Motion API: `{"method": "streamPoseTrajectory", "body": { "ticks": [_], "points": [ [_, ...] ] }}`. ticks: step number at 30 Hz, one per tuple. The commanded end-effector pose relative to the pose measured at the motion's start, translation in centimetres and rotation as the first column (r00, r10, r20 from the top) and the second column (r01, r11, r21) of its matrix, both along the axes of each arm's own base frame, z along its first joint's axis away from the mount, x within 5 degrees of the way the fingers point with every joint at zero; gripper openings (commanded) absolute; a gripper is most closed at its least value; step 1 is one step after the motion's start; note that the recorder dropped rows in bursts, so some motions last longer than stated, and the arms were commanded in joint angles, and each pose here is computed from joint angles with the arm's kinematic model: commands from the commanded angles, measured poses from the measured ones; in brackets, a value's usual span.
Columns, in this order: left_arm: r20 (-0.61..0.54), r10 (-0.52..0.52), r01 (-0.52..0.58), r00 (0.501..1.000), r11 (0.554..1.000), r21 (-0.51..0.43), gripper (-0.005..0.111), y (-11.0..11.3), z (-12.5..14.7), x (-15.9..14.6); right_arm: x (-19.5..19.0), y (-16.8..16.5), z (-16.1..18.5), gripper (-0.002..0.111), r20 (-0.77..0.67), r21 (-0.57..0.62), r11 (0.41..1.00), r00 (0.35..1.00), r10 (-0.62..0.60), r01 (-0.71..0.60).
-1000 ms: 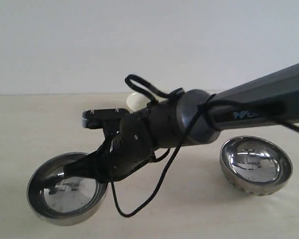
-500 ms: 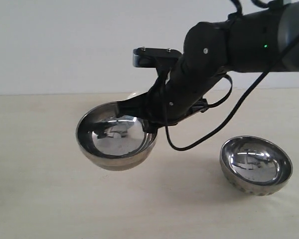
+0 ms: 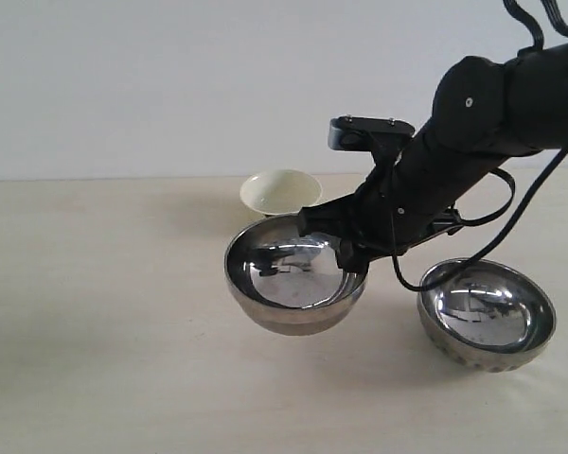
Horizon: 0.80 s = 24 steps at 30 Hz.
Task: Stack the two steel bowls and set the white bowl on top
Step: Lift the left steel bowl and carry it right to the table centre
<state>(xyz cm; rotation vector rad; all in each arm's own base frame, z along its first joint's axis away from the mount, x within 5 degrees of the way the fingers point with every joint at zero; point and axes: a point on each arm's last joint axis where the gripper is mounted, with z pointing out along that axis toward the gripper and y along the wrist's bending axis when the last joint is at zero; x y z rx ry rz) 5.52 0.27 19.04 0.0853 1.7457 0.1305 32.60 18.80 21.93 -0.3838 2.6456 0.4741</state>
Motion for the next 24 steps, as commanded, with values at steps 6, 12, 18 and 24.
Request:
{"method": "streamPoseTrajectory", "body": {
  "ticks": [6,12,18,24],
  "points": [
    [0.009,0.004,-0.003,1.0,1.0,-0.018,0.004,0.0,0.0,0.0,0.8,0.0,-2.4,0.0,-0.027,0.003,1.0,0.999,-0.017,0.017],
    [0.009,0.004,-0.003,1.0,1.0,-0.018,0.004,0.0,0.0,0.0,1.4,0.2,-5.1,0.0,-0.062,-0.021,0.999,0.998,-0.028,0.027],
    [0.009,0.004,-0.003,1.0,1.0,-0.018,0.004,0.0,0.0,0.0,1.7,0.3,-6.4,0.0,-0.07,-0.035,0.999,0.997,-0.027,0.025],
    [0.009,0.004,-0.003,1.0,1.0,-0.018,0.004,0.0,0.0,0.0,2.0,0.4,-7.3,0.0,-0.068,-0.036,0.999,0.997,-0.04,0.037]
  ]
}}
